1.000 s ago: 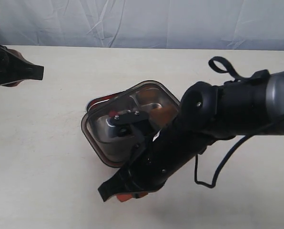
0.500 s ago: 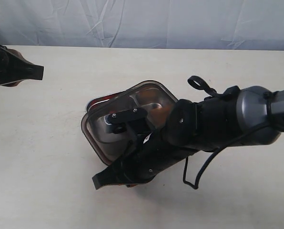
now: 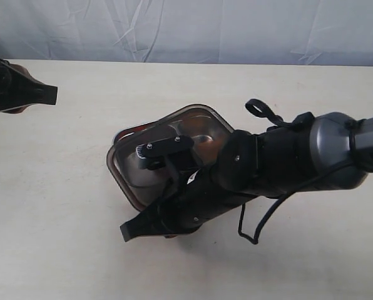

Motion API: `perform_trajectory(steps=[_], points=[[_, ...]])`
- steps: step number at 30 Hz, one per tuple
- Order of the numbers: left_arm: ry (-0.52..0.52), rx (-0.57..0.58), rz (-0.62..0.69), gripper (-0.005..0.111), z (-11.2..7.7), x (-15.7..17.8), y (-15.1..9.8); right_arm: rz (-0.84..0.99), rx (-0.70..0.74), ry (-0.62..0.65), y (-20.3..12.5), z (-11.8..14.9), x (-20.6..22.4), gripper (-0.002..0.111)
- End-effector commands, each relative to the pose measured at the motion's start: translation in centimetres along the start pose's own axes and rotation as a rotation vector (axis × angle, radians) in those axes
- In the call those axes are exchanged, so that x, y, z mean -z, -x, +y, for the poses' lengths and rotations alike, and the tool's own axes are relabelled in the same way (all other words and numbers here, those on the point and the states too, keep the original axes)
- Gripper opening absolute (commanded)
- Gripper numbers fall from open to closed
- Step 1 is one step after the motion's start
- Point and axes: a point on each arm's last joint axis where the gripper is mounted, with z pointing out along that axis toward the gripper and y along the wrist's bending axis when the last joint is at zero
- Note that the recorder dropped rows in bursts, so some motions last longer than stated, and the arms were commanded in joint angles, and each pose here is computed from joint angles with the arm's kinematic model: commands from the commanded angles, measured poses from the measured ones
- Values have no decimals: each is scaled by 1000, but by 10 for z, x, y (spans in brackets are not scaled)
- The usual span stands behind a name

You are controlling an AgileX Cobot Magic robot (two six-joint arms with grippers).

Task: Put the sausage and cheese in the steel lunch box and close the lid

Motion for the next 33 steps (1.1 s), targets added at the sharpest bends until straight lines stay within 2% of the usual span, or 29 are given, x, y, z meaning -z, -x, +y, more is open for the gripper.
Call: perform_trajectory(steps=[1,6,16,22,33], points=[[2,14,-7,24,1,1,-1,-56,46,0,16,6,3,-1],[2,14,-7,24,1,1,-1,-78,64,27,29,13,8,-1],[1,14,0,24,1,1,-1,-67,67,24,29,12,8,-1],[1,14,8,24,1,1,-2,-6,64,17,25,4,4,-1],[1,9,33,24,1,1,-5,87,92,79,13,15,21,-1]])
